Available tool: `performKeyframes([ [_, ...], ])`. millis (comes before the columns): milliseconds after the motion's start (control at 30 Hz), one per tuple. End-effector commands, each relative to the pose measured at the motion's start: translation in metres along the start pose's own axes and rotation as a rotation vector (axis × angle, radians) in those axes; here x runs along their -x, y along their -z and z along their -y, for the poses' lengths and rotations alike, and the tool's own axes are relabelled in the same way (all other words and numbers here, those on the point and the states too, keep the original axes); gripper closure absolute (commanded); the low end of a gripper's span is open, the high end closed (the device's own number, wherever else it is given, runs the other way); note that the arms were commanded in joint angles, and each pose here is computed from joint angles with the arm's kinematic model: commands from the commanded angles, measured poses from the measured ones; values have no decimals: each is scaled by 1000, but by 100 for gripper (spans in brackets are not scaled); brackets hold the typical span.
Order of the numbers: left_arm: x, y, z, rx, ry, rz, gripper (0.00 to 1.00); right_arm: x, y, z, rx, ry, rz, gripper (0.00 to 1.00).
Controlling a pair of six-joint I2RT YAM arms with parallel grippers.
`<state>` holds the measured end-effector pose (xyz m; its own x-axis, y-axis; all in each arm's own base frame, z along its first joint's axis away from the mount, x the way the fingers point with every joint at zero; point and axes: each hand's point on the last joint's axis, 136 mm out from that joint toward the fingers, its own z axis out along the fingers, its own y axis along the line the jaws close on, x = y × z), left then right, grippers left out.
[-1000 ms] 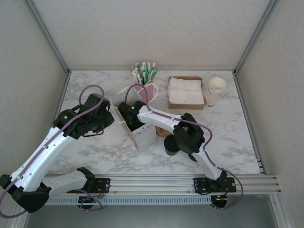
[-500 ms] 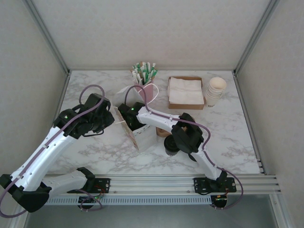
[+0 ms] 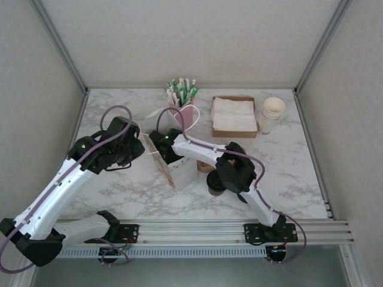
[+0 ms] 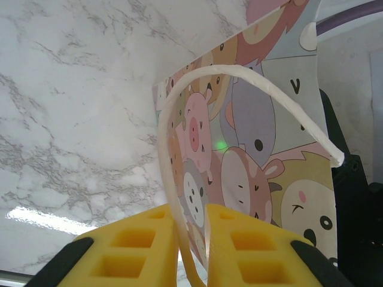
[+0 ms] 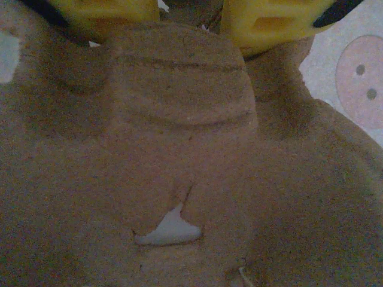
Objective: Pack the takeout coffee
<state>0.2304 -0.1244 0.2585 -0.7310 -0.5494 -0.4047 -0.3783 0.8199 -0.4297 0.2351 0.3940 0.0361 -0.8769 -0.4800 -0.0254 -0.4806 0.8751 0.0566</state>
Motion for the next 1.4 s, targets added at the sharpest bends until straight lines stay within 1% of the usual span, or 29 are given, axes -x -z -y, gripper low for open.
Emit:
performKeyframes([
  [0,0,3,0,3,-14,-2,84,7,11,-6,20,15,39,67],
  [233,-3,3,-6,14,-14,-8,82,24,76,-20,115,18,156,64],
  [267,-3,4,-6,15,-14,-6,82,26,83,-20,118,17,171,57],
  [300,-3,3,-7,17,-15,-8,82,28,94,-20,123,15,193,54],
  [367,-4,3,-7,18,-16,-9,82,31,108,-19,125,13,218,50],
  [567,-5,1,-12,29,-18,-9,82,35,150,-21,157,2,278,49],
  [833,-5,2,-16,36,-21,3,82,39,220,-21,221,1,415,48],
  [1100,-3,0,-20,24,-17,30,79,36,291,-31,371,35,569,47],
  [1200,-3,-1,-21,22,-6,37,79,33,316,-31,402,43,623,47],
  [1267,-2,-1,-19,17,0,42,77,29,333,-27,405,49,664,47],
  [1367,1,1,-13,-3,8,45,72,20,352,-12,368,60,719,46],
])
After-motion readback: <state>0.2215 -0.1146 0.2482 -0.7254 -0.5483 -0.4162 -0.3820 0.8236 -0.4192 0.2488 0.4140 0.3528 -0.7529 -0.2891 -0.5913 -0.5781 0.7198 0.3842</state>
